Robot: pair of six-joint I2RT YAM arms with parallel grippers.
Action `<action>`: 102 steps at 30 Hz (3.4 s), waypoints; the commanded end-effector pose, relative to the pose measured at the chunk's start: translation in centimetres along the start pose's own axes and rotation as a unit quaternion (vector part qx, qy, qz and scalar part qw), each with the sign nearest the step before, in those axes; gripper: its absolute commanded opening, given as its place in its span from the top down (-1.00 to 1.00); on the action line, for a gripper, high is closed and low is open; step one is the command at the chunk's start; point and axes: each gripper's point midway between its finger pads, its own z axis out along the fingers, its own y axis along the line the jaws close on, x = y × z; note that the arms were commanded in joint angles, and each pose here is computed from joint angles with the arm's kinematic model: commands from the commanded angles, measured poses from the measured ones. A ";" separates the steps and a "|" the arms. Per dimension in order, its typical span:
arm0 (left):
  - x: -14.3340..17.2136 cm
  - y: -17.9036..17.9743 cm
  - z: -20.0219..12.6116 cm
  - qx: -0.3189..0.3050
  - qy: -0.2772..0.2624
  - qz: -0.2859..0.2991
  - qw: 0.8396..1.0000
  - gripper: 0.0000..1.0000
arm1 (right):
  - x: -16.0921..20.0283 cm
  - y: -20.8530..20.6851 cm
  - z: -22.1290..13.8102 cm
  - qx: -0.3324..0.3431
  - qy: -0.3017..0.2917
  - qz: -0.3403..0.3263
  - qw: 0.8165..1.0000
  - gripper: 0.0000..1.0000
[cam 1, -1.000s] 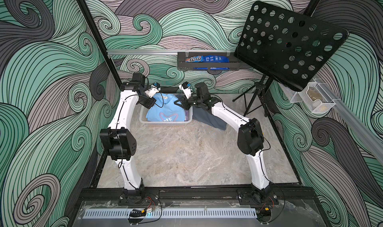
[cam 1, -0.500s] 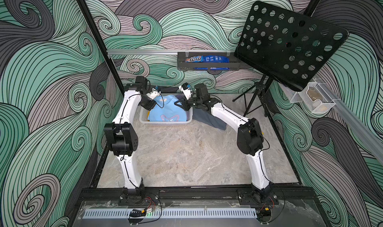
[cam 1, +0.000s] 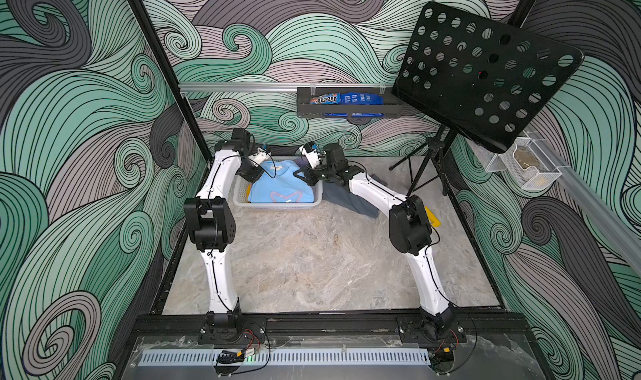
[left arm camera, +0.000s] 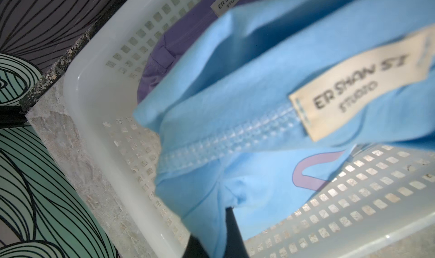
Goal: Put the folded t-shirts into the basket
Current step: Place the T-shirt in the bin, then move the T-shirt to the center of the board.
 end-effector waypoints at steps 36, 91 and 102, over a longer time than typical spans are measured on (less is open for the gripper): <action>-3.2 -4.0 -5.7 0.020 -0.062 -0.066 0.996 -0.37 | 1.3 -7.8 -15.4 0.144 0.043 -0.061 0.987 -0.75; 9.9 -25.0 -9.2 0.240 -0.107 0.080 0.962 -0.78 | 26.8 15.8 -21.0 -0.106 0.324 -0.154 0.928 0.05; 5.8 -31.5 -1.9 0.213 -0.049 0.203 0.955 -0.84 | 21.7 -3.9 -27.4 0.104 0.223 0.101 0.964 -0.67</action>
